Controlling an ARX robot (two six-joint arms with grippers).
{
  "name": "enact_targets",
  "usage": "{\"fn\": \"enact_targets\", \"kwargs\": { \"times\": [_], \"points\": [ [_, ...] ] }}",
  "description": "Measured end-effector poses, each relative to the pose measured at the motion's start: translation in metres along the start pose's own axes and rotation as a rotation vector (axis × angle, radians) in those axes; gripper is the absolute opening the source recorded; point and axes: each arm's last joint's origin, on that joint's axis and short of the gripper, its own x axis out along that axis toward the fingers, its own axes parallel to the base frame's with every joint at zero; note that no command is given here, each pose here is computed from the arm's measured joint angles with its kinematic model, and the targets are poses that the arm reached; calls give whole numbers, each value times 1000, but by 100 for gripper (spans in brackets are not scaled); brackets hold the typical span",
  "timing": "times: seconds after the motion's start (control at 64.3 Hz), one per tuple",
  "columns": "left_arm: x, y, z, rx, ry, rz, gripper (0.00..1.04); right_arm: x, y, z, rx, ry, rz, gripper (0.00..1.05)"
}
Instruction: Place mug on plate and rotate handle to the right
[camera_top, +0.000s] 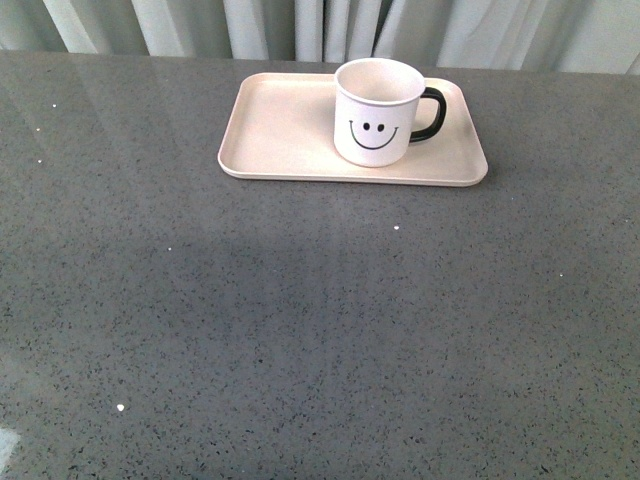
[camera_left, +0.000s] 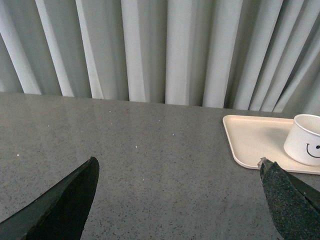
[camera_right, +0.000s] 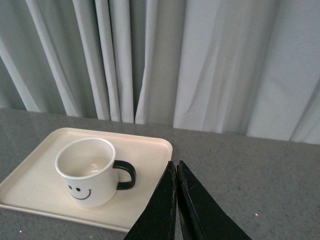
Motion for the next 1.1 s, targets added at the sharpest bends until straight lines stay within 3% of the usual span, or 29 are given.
{"fn": "enact_targets", "kwargs": {
  "times": [0.637,1.104],
  "points": [
    [0,0,0,0,0,0,95,-93,-1,-30,0,24,-1,2],
    [0,0,0,0,0,0,95,-125,-1,-25,0,6,-1,2]
  ]
}}
